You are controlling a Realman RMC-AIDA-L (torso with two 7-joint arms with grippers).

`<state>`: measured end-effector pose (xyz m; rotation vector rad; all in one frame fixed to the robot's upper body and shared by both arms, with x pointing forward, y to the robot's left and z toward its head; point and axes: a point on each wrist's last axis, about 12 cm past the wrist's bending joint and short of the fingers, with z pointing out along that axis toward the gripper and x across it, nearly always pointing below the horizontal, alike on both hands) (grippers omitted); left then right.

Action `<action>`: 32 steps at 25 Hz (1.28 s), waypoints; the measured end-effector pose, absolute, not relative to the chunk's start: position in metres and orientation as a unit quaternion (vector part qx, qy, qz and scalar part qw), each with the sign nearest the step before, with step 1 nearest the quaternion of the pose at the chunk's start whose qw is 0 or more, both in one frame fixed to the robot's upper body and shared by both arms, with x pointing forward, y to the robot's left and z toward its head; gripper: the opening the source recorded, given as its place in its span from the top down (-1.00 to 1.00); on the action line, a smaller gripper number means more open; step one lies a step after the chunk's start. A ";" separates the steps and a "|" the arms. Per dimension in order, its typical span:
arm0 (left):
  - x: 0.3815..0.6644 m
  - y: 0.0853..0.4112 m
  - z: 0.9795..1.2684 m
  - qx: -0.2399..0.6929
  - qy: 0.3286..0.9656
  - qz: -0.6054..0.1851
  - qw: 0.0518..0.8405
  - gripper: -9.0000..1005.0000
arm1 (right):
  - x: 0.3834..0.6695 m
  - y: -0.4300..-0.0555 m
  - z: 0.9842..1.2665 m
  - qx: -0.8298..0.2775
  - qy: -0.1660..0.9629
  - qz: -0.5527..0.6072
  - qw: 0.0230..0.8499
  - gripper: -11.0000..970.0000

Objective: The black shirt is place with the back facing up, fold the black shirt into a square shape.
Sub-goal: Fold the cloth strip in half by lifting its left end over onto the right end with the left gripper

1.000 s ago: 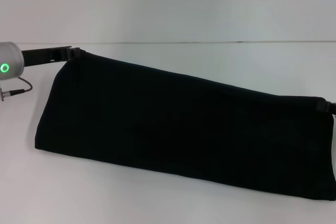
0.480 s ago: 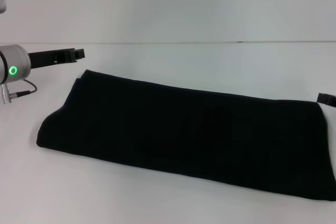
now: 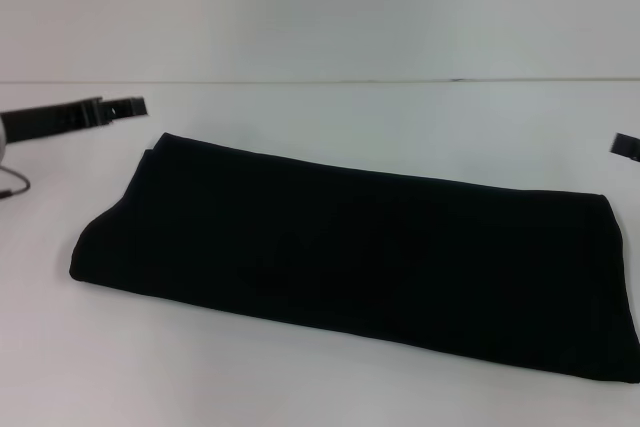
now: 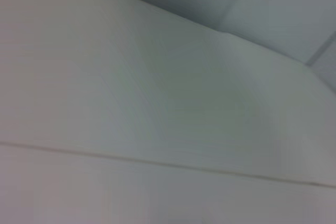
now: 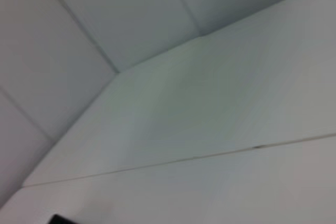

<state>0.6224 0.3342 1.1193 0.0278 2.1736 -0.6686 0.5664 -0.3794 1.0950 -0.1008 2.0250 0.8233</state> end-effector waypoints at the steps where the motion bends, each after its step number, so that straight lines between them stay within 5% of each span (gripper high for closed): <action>1: 0.622 0.334 1.119 0.011 0.867 -0.267 0.420 0.16 | 0.567 -0.377 1.097 -0.050 0.819 0.343 0.458 0.01; 7: 0.566 0.352 1.135 0.005 0.839 -0.418 0.349 -0.54 | 0.573 -0.358 1.112 -0.096 0.798 0.391 0.448 -0.51; 10: 0.547 0.361 1.134 -0.028 0.831 -0.459 0.312 -0.72 | 0.580 -0.350 1.117 -0.112 0.796 0.396 0.443 -0.78; 13: 0.535 0.365 1.128 -0.061 0.836 -0.472 0.272 -0.90 | 0.589 -0.340 1.121 -0.133 0.797 0.394 0.437 -0.83; 23: 0.525 0.355 1.091 -0.145 0.873 -0.448 0.128 -0.89 | 0.603 -0.310 1.131 -0.208 0.795 0.396 0.410 -0.86; 32: 0.544 0.354 1.089 -0.213 0.877 -0.418 0.101 -0.89 | 0.599 -0.294 1.140 -0.306 0.767 0.408 0.388 -0.86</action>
